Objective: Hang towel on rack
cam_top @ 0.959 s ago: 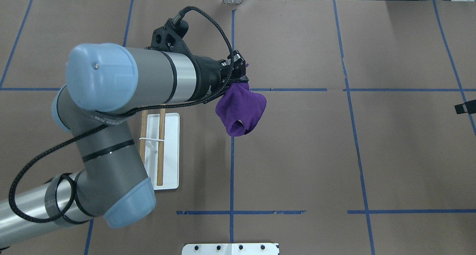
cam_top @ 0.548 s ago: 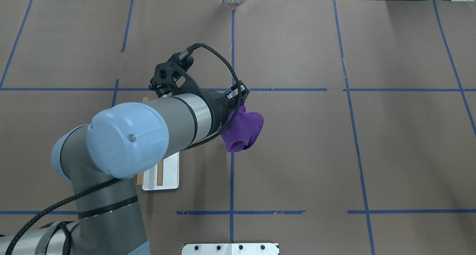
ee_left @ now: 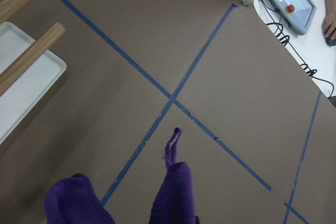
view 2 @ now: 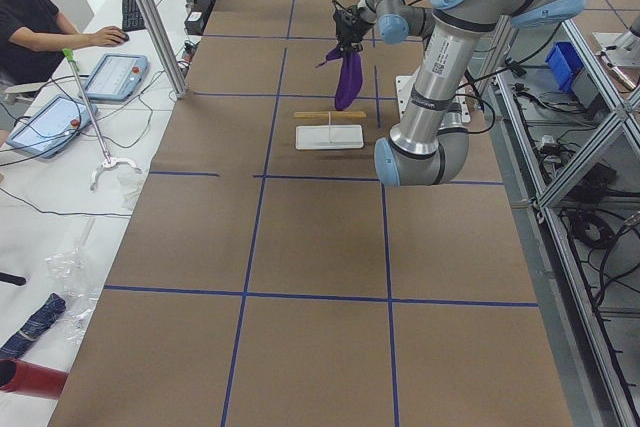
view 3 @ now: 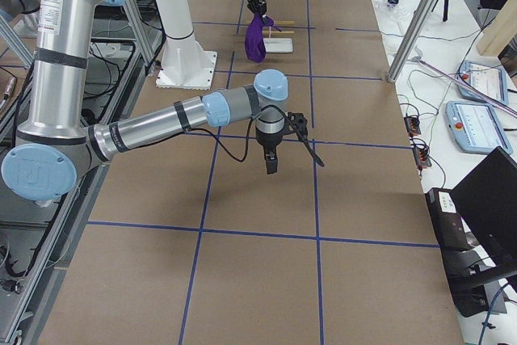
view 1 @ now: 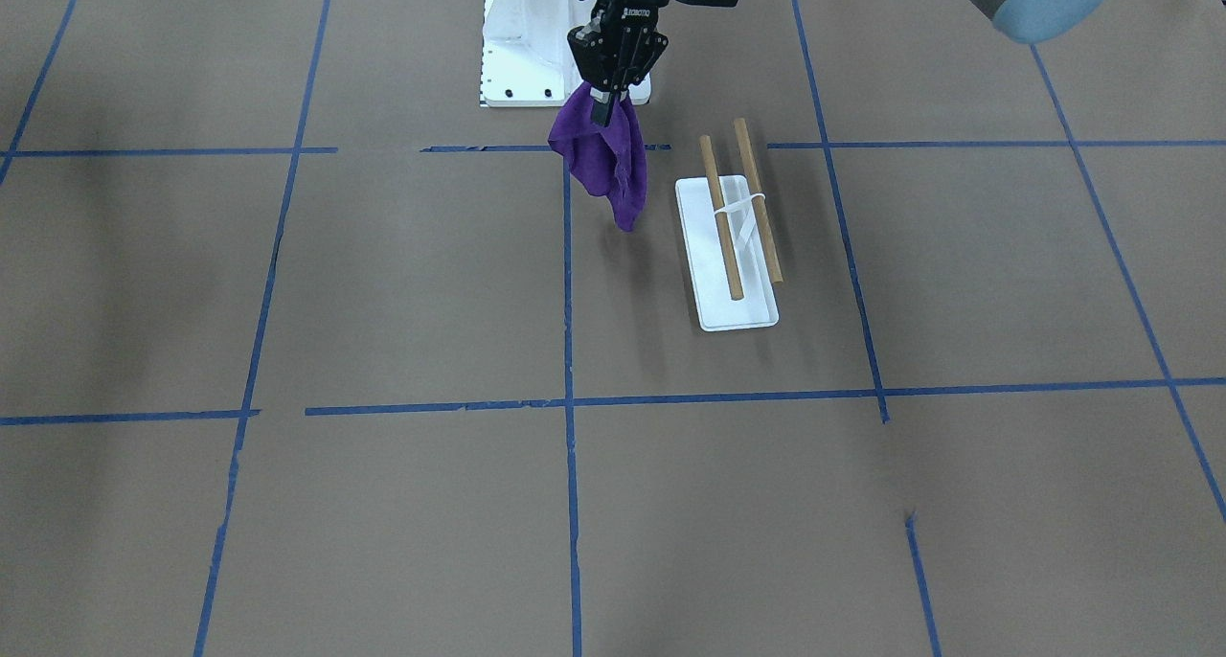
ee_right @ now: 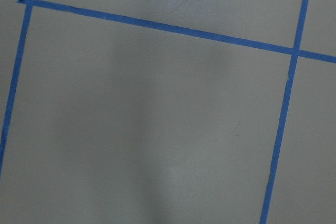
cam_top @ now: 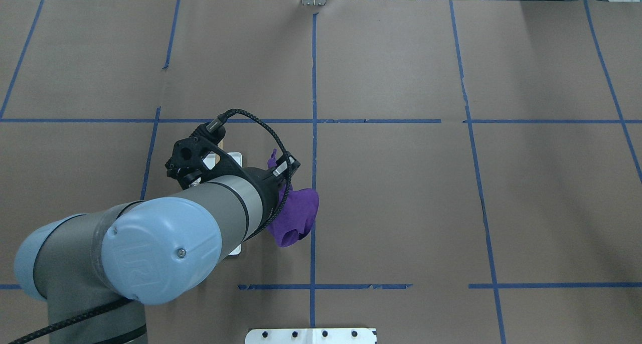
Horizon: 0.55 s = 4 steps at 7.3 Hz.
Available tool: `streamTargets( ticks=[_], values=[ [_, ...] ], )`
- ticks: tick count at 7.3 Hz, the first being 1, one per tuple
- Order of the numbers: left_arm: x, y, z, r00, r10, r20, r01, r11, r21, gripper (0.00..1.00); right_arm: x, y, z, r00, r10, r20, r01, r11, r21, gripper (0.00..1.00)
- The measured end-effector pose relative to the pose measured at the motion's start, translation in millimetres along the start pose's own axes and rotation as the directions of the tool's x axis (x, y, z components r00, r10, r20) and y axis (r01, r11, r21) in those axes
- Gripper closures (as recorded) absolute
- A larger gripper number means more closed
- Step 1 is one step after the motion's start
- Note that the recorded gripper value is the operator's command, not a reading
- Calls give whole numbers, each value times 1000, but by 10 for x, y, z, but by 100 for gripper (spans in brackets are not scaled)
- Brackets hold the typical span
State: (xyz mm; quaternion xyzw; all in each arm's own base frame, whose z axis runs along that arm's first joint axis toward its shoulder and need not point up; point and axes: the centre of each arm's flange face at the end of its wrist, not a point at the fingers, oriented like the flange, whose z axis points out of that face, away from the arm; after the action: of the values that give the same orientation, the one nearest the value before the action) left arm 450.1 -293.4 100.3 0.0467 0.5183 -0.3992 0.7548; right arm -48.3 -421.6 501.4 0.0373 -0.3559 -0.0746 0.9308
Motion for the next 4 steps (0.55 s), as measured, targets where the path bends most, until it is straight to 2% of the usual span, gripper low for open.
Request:
streamTargets(
  ticks=[2,4],
  values=[
    [-271,-116,111,997,-34,64,33,999,19,100,5,-100,25,1000,9,-3,-9,1000,3,0],
    [-629,-423,222,990,-45,137,38,998,56,100,-16,-163,25,1000,5,-3,-5,1000,8,0]
  ],
)
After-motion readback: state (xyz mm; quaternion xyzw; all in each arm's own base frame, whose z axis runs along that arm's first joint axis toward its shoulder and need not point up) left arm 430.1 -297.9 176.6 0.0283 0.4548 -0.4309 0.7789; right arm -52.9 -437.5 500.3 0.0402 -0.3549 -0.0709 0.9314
